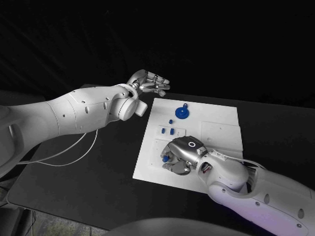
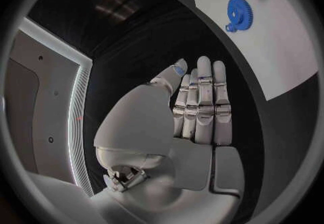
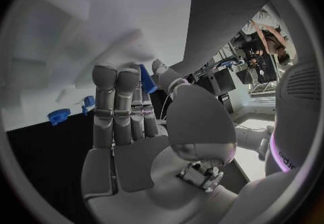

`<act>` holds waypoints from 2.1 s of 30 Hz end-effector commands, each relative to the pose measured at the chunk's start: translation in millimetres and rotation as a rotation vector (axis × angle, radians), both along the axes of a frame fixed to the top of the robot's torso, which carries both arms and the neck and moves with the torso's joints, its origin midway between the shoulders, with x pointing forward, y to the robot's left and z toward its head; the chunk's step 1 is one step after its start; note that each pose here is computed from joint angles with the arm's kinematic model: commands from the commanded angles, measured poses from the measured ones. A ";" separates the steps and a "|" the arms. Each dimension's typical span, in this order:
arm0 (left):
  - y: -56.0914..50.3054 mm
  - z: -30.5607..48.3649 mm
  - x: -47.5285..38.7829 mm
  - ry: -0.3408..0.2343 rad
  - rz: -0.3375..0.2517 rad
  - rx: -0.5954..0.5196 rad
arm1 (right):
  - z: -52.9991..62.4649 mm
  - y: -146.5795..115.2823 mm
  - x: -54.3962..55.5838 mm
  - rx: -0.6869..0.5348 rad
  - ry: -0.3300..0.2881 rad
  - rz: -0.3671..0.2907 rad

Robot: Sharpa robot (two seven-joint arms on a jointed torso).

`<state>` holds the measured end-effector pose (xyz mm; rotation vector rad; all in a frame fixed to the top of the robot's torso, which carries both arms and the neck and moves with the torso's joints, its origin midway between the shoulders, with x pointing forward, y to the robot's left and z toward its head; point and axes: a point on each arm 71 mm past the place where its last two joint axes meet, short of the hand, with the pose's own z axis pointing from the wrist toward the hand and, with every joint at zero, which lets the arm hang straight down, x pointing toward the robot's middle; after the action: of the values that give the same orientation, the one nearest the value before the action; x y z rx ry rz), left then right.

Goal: Assemble the parts on the task board

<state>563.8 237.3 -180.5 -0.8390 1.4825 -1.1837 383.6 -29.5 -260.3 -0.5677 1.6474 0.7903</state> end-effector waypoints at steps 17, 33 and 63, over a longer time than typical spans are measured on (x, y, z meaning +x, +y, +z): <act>-1.3 0.1 -0.2 0.005 -0.016 -0.010 | 7.5 -6.0 -2.7 0.099 -0.006 -0.053; 5.5 0.1 0.1 -0.001 -0.001 -0.007 | 52.3 -63.1 19.3 0.333 0.200 -0.188; 20.0 -2.5 -9.4 -0.032 -0.001 -0.066 | 35.6 -214.8 49.5 0.046 0.740 -0.761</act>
<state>555.5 259.8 -185.1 -0.8719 1.4435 -1.2031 439.1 -241.6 -216.6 0.4481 2.1413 0.5627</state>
